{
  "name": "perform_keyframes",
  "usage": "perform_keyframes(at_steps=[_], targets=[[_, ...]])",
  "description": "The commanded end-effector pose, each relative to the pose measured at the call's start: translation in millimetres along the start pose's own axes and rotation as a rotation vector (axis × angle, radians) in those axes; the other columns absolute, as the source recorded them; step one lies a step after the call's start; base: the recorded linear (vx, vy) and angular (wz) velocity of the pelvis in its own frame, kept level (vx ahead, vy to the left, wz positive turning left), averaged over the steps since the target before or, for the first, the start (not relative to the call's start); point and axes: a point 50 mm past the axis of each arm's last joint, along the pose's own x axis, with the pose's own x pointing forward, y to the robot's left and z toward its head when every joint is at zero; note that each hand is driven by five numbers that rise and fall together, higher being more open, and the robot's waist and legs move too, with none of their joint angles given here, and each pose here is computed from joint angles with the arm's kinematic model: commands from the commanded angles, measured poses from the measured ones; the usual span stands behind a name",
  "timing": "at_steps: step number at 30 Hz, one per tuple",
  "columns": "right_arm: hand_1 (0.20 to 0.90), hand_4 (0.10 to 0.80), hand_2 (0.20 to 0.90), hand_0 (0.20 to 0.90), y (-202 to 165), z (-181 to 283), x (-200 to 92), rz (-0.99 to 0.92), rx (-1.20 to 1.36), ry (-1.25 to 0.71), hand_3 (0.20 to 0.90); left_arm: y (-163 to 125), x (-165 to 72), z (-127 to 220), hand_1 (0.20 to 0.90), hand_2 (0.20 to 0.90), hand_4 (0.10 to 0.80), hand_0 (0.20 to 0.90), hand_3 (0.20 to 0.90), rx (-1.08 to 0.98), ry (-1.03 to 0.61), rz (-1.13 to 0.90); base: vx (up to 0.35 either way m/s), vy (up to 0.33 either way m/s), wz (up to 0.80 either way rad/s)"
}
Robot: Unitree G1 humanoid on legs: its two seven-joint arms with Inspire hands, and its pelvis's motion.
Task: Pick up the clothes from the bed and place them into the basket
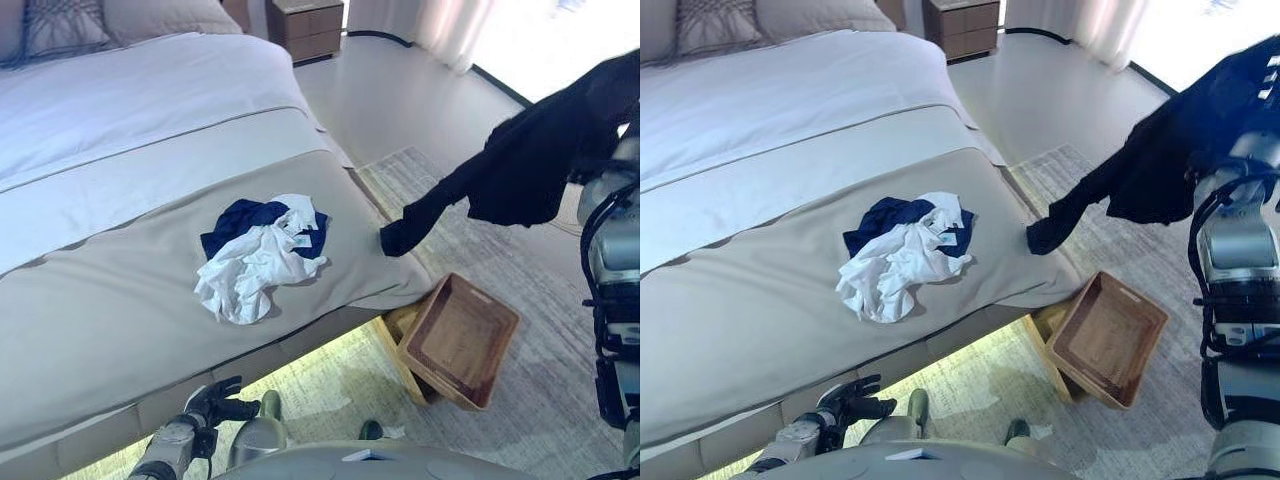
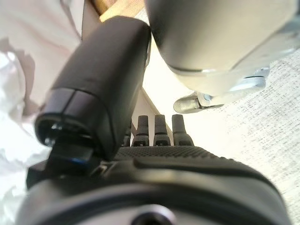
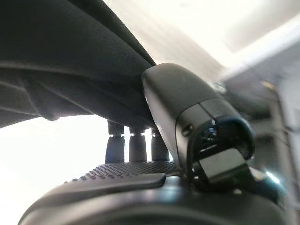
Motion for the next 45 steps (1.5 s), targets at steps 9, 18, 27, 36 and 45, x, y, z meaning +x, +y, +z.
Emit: perform_keyframes(at_steps=[9,18,27,36,45], targets=[[0.3,0.1,0.3,0.3,-15.7,8.5,17.6,-0.122,-0.13,-0.071,0.2,-3.2,6.2,26.4,0.9,0.9,0.8,0.9,0.9,0.117,-0.056,-0.033,-0.132,-0.114,-0.11],[0.9,0.8,0.9,0.9,-9.3,-3.7,34.9,-0.104,-0.24,0.078,0.9,-13.6,11.2,76.2,0.9,0.9,0.8,0.9,0.9,0.123,-0.213,-0.048,-0.212,-0.083,-0.1],[0.9,0.8,0.9,0.9,-0.2,-1.4,51.9,-0.051,-0.407,0.157,0.9,-22.7,8.2,120.6,0.9,0.9,0.8,0.9,0.9,0.093,-0.378,-0.082,-0.136,-0.005,-0.18],[0.9,0.8,0.9,0.9,2.3,4.4,47.9,-0.108,-0.395,0.064,0.9,-22.8,5.1,119.2,0.9,0.9,0.8,0.9,0.9,0.088,-0.397,-0.113,0.009,0.03,0.0],[0.9,0.8,0.9,0.9,28.2,113.3,10.3,-0.025,-0.194,-0.551,0.9,-19.8,5.0,100.9,0.9,0.9,0.8,0.9,0.9,0.017,-0.372,-0.117,0.086,0.137,0.03]])
